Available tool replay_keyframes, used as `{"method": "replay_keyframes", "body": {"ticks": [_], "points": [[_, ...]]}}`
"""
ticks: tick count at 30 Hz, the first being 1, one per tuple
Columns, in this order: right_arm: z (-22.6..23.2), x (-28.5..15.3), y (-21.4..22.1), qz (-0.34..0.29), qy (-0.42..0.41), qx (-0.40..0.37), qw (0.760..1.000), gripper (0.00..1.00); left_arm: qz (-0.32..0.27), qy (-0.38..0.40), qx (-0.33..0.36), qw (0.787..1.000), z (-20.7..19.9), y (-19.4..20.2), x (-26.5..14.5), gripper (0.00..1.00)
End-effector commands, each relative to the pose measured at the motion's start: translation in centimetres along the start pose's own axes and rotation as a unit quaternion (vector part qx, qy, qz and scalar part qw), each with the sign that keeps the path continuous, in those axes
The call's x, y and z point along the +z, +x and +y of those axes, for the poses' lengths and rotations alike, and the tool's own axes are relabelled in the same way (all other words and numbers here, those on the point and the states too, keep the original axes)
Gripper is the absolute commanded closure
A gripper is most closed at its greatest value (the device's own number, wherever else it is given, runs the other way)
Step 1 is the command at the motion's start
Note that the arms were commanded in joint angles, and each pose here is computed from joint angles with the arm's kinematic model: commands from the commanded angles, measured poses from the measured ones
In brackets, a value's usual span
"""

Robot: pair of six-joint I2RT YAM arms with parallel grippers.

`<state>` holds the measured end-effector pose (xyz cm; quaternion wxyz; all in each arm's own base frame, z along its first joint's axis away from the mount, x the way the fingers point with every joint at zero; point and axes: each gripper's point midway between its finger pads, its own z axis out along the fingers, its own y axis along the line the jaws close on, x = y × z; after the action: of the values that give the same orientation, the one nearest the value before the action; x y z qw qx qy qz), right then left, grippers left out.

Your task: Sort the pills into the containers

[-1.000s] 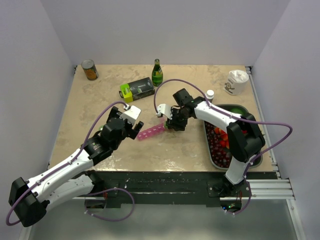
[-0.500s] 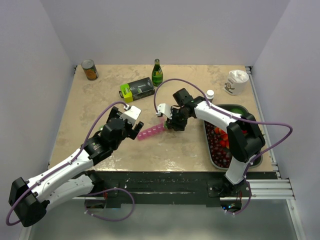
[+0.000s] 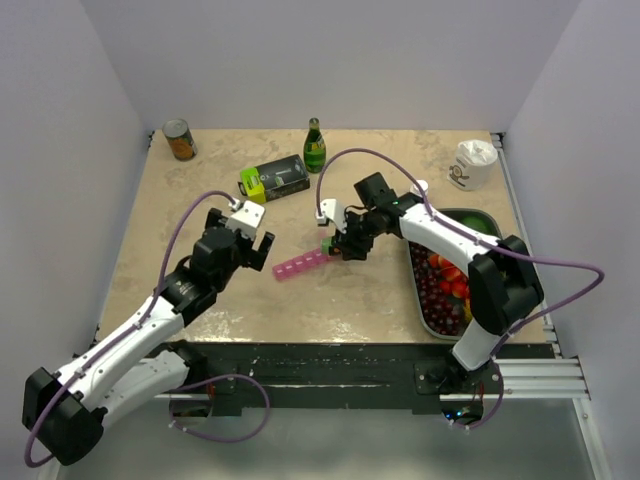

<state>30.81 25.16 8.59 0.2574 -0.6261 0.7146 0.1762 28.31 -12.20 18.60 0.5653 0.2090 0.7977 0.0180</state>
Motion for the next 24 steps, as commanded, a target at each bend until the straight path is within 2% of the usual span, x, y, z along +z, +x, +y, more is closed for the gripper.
{"method": "replay_keyframes", "body": {"ticks": [1,8,12,13,15,20,21,23,24], "points": [[0.2,-2.7,-4.5,-0.106,0.003,-0.009,0.994,1.00,-0.022,0.014,-0.064,0.998,0.8,-1.1,0.4,0.00],[2.1,-6.0,-8.6,-0.217,-0.022,-0.028,0.976,1.00,0.000,-0.003,-0.153,0.988,2.7,0.2,1.2,0.00],[3.0,-9.3,-12.7,-0.312,-0.029,-0.062,0.948,1.00,0.039,0.015,-0.236,0.971,3.7,3.3,1.7,0.01],[3.1,-9.8,-13.4,-0.329,-0.030,-0.065,0.942,1.00,0.047,-0.005,-0.259,0.965,5.3,4.4,1.8,0.01],[3.4,-12.3,-16.2,-0.391,-0.038,-0.077,0.916,1.00,0.062,-0.003,-0.291,0.955,5.8,5.4,1.8,0.01],[4.2,-16.9,-20.4,-0.493,-0.090,-0.064,0.863,1.00,0.102,-0.045,-0.337,0.935,8.4,8.5,2.2,0.03],[5.1,-19.7,-22.0,-0.538,-0.110,-0.070,0.833,1.00,0.122,-0.052,-0.340,0.931,8.4,9.6,2.6,0.04],[5.8,-21.2,-22.2,-0.578,-0.135,-0.058,0.803,1.00,0.154,-0.066,-0.344,0.924,8.9,11.2,3.1,0.05],[7.9,-24.4,-22.7,-0.622,-0.156,-0.082,0.763,1.00,0.164,-0.066,-0.348,0.921,8.9,11.7,3.2,0.06]]}}
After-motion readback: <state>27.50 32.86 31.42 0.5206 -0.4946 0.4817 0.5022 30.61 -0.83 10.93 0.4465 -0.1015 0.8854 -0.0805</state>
